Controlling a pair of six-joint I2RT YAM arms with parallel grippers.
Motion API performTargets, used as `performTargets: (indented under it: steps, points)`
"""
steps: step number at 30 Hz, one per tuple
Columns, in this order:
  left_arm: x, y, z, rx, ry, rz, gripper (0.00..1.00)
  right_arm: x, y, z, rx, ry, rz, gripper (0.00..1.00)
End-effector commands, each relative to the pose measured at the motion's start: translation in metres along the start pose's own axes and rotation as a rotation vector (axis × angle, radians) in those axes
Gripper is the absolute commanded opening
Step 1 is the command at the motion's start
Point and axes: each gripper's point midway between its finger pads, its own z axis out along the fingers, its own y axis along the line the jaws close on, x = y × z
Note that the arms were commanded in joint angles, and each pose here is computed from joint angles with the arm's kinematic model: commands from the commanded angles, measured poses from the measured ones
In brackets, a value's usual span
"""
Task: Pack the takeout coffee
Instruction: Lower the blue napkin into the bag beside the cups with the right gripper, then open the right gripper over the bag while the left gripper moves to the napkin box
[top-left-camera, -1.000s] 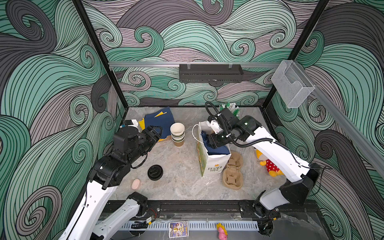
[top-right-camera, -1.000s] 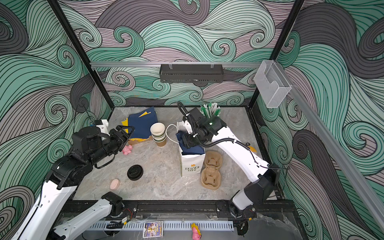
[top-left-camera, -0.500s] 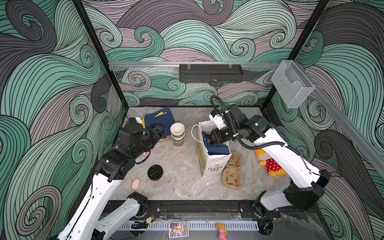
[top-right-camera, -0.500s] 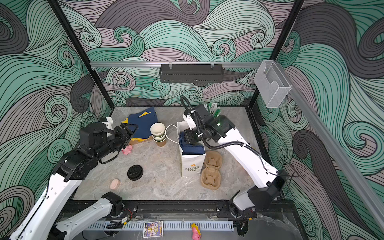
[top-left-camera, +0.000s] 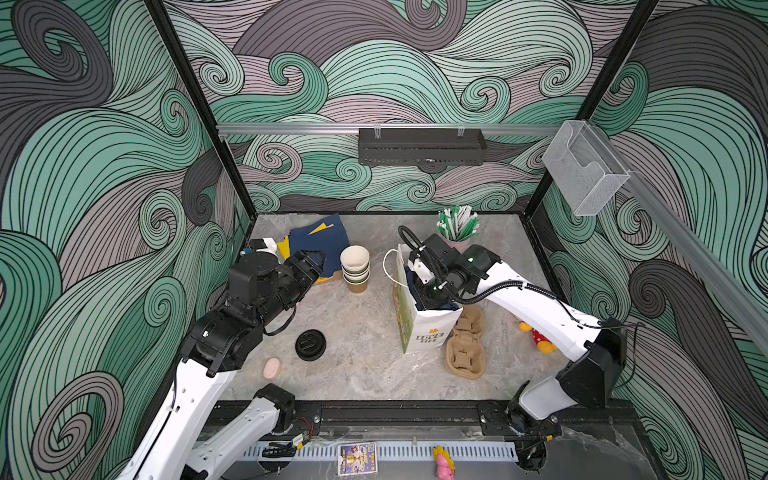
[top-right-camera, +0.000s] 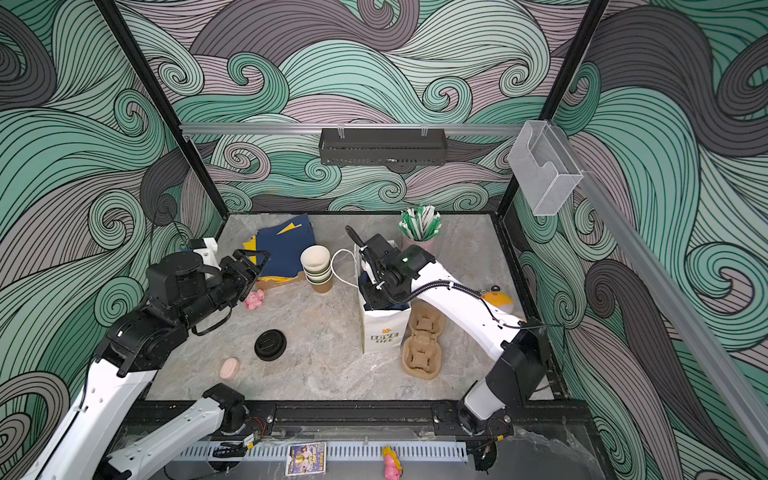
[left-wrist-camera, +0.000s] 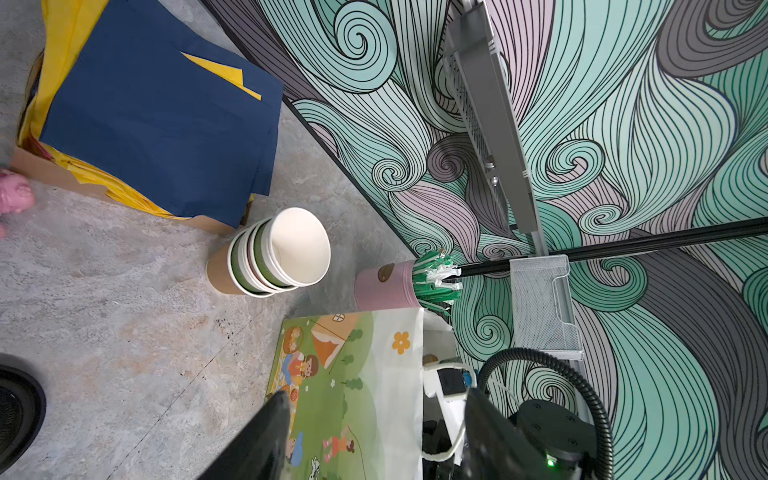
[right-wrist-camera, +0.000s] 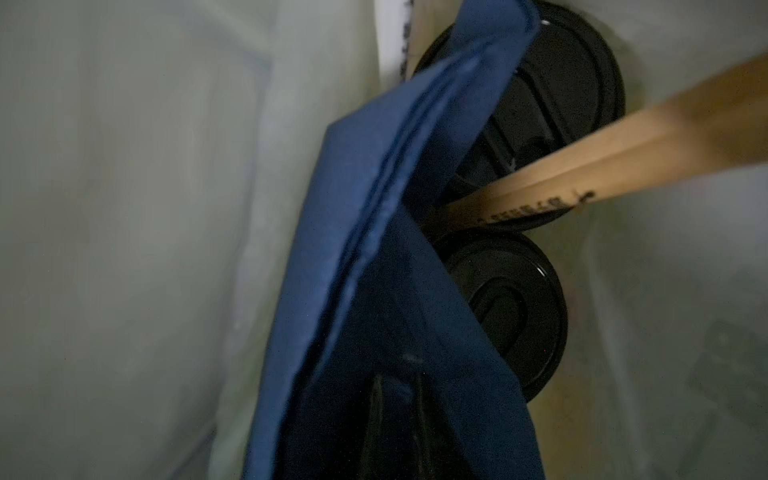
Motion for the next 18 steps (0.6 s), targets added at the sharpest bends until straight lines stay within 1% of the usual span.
performTargets:
  steps: [1, 9, 12, 15, 18]
  points:
    - [0.001, 0.003, 0.003, -0.021, 0.004, 0.017, 0.69, -0.003, -0.007, 0.004, 0.038, -0.014, 0.039, 0.21]
    - [0.003, 0.010, 0.005, -0.055, 0.013, 0.040, 0.69, -0.001, -0.011, 0.016, 0.060, 0.003, 0.057, 0.30]
    - [0.003, 0.011, 0.005, -0.061, 0.017, 0.050, 0.69, -0.006, -0.009, 0.013, 0.053, -0.007, 0.062, 0.34]
    - [0.002, 0.010, 0.003, -0.068, 0.016, 0.065, 0.69, -0.014, -0.006, -0.006, 0.050, -0.056, 0.058, 0.37]
    - [0.002, 0.011, 0.005, -0.077, 0.016, 0.079, 0.69, -0.024, -0.001, -0.036, 0.034, -0.125, 0.046, 0.45]
